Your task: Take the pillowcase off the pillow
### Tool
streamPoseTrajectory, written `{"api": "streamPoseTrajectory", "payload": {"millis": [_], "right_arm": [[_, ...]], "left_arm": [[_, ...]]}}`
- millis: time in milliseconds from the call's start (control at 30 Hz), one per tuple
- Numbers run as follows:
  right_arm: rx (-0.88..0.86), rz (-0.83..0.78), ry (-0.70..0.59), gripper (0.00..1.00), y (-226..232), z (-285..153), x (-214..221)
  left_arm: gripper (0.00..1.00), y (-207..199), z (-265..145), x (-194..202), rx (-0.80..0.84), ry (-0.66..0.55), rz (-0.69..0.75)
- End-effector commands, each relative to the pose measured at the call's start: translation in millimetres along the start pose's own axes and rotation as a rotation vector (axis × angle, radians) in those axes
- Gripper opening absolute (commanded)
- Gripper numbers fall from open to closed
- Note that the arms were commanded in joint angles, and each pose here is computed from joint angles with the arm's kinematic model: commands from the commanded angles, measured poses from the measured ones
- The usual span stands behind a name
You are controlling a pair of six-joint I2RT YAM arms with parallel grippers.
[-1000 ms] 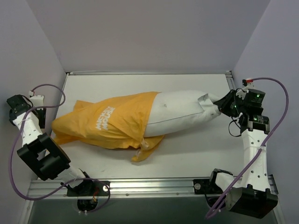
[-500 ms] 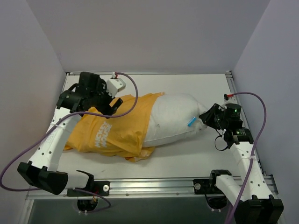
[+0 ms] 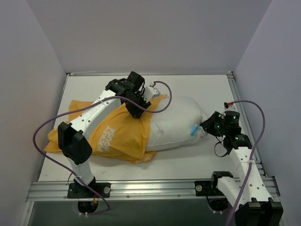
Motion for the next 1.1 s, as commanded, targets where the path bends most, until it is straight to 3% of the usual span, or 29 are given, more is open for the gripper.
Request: {"api": "streamPoseTrajectory", "payload": {"millis": [0,33,67,300,533,800,867,967,1067], "right_arm": [[0.004,0.011,-0.065,0.0,1.2,-1.5,-12.3],[0.018,0.008,-0.075,0.0,-1.6,-2.0,-14.5],[0.029,0.01,-0.09,0.0,-3.8,-4.0,-17.1],[0.089,0.142,-0.179,0.0,-42.4,-11.7,-35.7],[0.071,0.189,-0.174,0.0,-55.1,-12.0,-37.6],[0.062,0.159,-0.183,0.0,-48.0,-19.4,-48.3],[0.017,0.13,-0.18,0.0,-40.9,-18.2,-49.3],[-0.107,0.073,-0.078,0.0,-13.3,-11.7,-35.0],[-0.104,-0.07,-0.058,0.0,12.0,-13.9,-31.8]], "left_arm": [[0.36,-4.8,3.8,8.9,0.028,0.042,-0.008],[0.08,-3.3,6.1,14.5,0.017,0.06,-0.012],[0.02,-0.2,2.3,15.6,-0.013,0.058,-0.025],[0.02,46.5,-25.7,43.2,-0.122,0.008,-0.153],[0.02,127.2,-57.0,142.6,-0.303,0.056,-0.361],[0.02,179.0,-67.8,244.3,-0.516,0.22,-0.426],[0.02,166.1,-68.1,245.6,-0.454,0.227,-0.411],[0.02,131.8,-61.1,207.3,-0.345,0.082,-0.325],[0.02,88.2,-33.9,169.0,-0.324,0.089,-0.128]]}}
Point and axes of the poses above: each gripper's point midway between its finger pads, its own z axis out along the fingers, its own y axis along the line the jaws close on, x = y × z, the point moved 1 cm from there along -z, back along the fingers, and after that the axes turned 4 degrees about z, right-handed, at the moved point
